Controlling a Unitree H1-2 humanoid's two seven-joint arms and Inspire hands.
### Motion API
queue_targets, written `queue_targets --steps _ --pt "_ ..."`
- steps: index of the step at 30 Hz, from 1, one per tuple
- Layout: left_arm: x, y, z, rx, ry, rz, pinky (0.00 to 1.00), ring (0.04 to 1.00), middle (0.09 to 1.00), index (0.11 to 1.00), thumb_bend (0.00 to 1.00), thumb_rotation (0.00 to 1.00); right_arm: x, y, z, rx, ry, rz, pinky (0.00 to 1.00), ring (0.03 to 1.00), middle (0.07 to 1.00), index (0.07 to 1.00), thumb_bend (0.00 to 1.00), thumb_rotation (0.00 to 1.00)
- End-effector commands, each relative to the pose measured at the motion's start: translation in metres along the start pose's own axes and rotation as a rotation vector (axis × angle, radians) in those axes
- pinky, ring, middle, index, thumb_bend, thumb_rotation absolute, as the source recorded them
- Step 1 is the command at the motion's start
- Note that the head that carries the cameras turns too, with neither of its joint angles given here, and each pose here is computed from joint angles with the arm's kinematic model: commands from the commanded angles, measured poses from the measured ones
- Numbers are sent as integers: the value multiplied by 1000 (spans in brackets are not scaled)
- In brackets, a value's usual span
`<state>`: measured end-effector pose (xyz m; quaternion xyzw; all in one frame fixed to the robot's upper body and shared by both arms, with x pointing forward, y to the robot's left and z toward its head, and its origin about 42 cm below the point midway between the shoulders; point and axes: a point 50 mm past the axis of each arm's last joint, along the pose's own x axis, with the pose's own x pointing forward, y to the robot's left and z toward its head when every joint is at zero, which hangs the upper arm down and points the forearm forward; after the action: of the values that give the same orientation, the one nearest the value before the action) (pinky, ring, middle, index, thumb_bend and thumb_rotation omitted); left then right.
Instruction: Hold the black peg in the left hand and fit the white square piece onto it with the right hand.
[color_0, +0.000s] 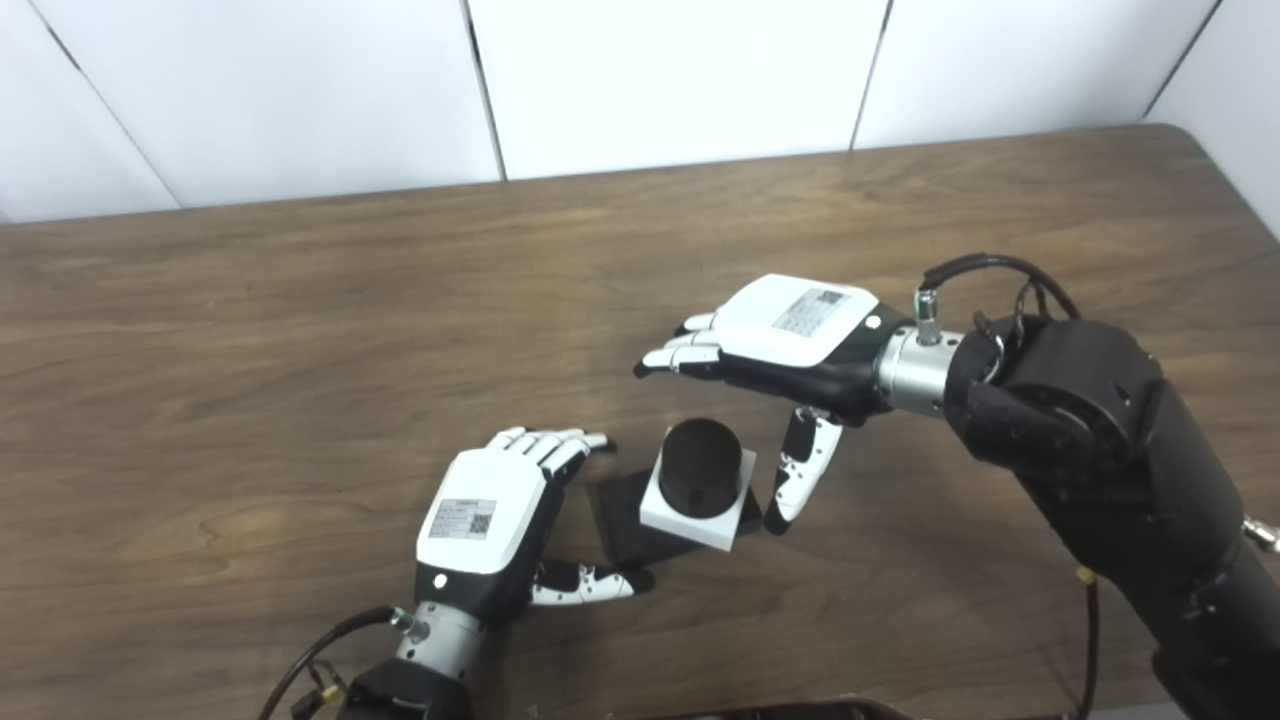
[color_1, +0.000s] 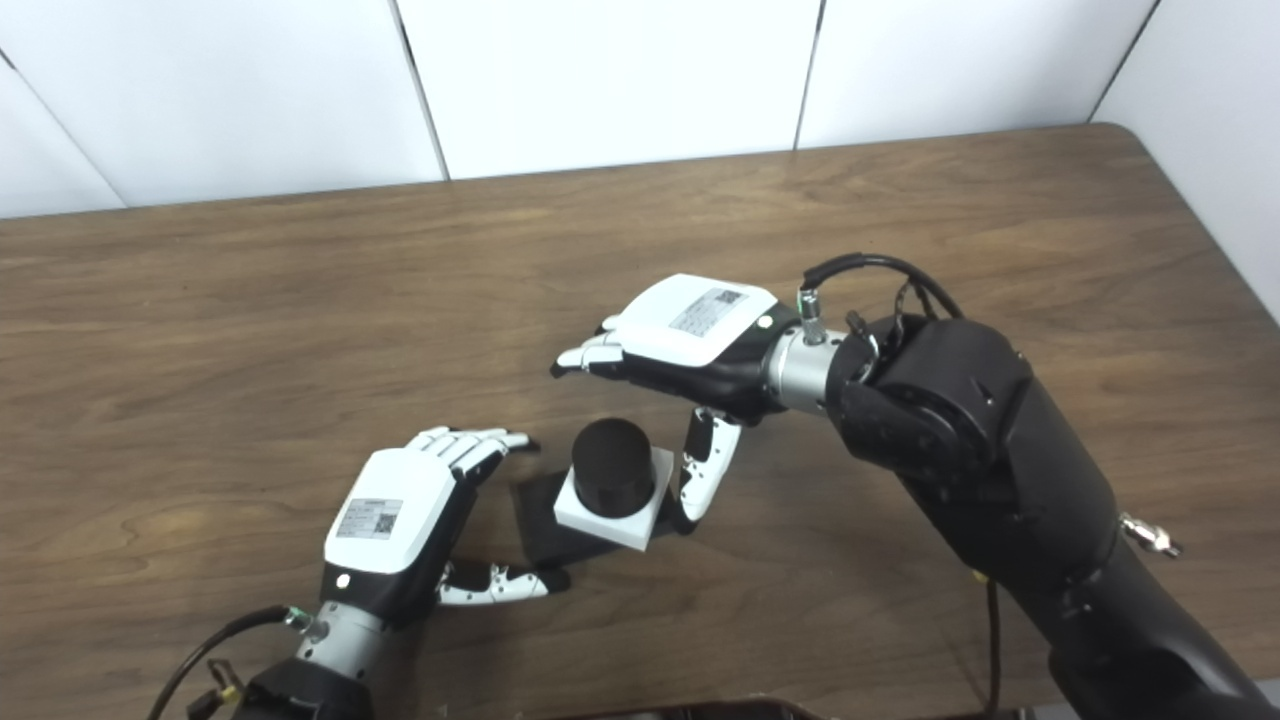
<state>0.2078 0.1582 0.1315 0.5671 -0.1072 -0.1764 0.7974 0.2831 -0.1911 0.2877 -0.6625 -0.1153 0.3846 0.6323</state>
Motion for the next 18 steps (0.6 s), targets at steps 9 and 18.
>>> queue_targets --steps 9,18 --pt "-10 28 -5 -19 54 -121 1000 1000 1000 1000 1000 664 -7 -7 -1 -23 10 -89 905 936 892 907 1000 338" --pt "-27 64 -17 -152 51 -74 969 1000 1000 1000 1000 703 -12 -6 -14 22 38 -140 895 927 885 905 1000 364"
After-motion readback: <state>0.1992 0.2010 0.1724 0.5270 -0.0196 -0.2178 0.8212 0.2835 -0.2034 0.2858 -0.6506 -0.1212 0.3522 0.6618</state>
